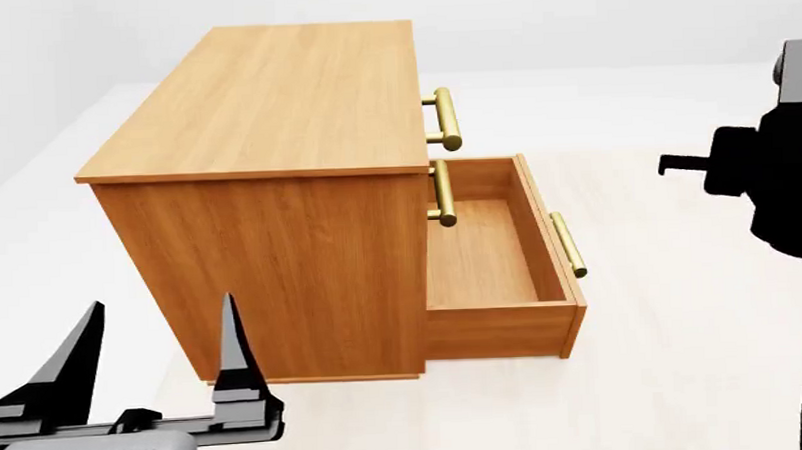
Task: Put the bowl on top of the cabinet.
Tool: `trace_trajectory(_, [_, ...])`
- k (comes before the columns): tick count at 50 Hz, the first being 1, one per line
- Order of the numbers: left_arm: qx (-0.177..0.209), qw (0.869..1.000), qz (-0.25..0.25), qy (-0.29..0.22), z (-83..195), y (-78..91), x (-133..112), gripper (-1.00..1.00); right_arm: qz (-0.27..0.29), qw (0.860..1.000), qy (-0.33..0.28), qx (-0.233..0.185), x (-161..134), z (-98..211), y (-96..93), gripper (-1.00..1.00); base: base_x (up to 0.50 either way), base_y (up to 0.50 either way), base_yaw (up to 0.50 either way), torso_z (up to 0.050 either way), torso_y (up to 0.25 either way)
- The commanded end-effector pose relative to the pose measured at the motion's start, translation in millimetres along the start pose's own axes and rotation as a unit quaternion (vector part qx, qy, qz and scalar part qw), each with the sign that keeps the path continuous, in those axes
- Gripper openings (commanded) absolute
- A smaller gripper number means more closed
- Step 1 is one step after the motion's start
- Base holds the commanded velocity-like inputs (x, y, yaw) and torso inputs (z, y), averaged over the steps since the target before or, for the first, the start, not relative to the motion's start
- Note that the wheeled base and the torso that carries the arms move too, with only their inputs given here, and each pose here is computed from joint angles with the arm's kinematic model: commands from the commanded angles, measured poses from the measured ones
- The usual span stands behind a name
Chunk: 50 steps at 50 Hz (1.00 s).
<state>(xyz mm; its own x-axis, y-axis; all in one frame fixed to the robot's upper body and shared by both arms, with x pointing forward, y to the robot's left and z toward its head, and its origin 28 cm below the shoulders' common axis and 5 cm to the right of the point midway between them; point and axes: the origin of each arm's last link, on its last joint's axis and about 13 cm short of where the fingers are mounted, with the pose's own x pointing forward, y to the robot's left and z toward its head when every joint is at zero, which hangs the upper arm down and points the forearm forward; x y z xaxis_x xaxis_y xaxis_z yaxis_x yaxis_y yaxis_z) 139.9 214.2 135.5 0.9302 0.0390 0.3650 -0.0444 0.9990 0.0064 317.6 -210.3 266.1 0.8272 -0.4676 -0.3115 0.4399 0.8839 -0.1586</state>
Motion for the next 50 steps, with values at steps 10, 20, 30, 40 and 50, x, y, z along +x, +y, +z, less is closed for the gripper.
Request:
trace_trajectory(10, [-0.002,1.0,-0.001,0.001,0,0.0,0,1.0,0.046,0.997,-0.053,-0.02,-24,67,36.6,-1.0,0.0,0.0,0.0,0.0,0.001])
trace_trajectory(20, [-0.002,1.0,0.0,0.001,0,0.3,-1,1.0,0.071,0.994,-0.072,-0.032,-35,89,58.1,-1.0,0.0,0.0,0.0,0.0,0.0])
trace_trajectory(30, [-0.003,1.0,-0.001,0.0,1,-0.1,0,1.0,0.104,0.99,-0.081,-0.053,-45,102,81.1,-1.0,0.0,0.0,0.0,0.0,0.001])
trace_trajectory(40, [-0.004,1.0,-0.001,-0.001,1,-0.2,-1,1.0,0.135,0.984,-0.089,-0.069,-61,108,99.6,-1.0,0.0,0.0,0.0,0.0,0.0])
trace_trajectory(50, [-0.004,1.0,-0.006,0.0,0,-1.9,1,1.0,0.178,0.972,-0.11,-0.104,-86,104,124.7,-1.0,0.0,0.0,0.0,0.0,0.0])
